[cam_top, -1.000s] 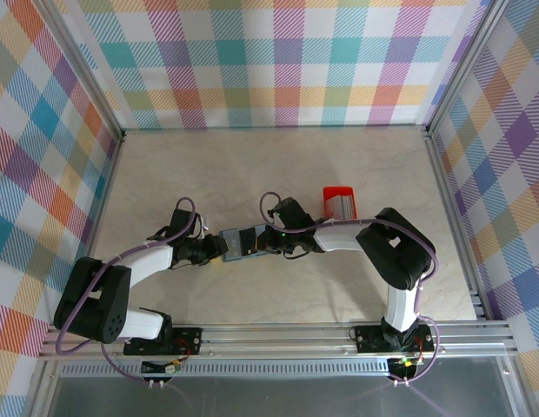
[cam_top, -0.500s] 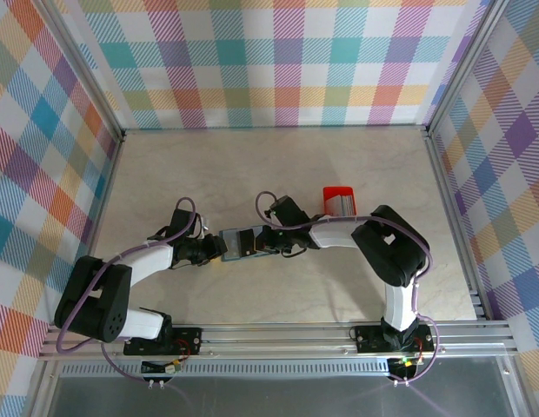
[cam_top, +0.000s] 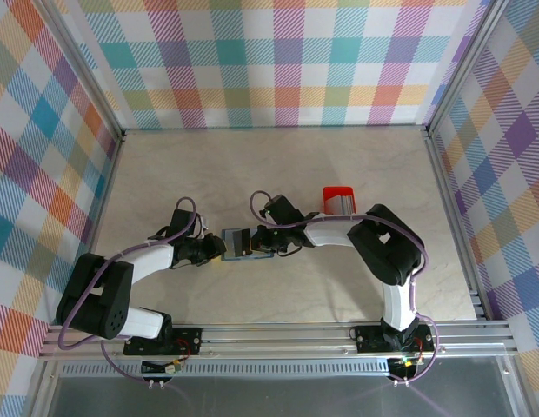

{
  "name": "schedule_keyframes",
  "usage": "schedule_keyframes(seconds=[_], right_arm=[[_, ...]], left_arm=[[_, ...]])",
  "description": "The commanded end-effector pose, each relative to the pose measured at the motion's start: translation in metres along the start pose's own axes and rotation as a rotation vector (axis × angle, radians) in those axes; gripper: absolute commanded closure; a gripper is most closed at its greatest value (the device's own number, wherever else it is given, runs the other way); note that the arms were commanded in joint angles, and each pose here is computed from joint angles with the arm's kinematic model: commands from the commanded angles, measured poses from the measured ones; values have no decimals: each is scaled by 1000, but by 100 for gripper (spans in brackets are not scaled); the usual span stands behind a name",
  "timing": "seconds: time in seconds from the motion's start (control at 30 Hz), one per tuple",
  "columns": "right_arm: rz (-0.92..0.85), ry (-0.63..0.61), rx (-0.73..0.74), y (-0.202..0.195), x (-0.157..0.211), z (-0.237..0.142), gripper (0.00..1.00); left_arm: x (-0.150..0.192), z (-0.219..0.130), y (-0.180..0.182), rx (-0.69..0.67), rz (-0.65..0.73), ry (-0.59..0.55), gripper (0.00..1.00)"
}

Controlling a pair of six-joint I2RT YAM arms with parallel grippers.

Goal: Put the credit cards into the card holder

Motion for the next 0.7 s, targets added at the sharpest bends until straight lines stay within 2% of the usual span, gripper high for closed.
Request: schedule_keyframes(seconds=[0.0,0.67], right_arm=[[23,27,20,-1,6,8,100],[6,67,12,20,13,22,100]], left_arm=[[6,3,2,22,0,15,77],[8,1,-5,80,-33,-4,80]])
Point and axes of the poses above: each hand's point on the last joint's axis, 136 mm out from that joint toward the fingers, its own z axis out along the fingers, its own y axis along the line the jaws close on, x = y × z, the point moved 1 cm from there along -z, back along the fingers, and after that the axes turned 6 degrees about z, right-handed, at the moved point
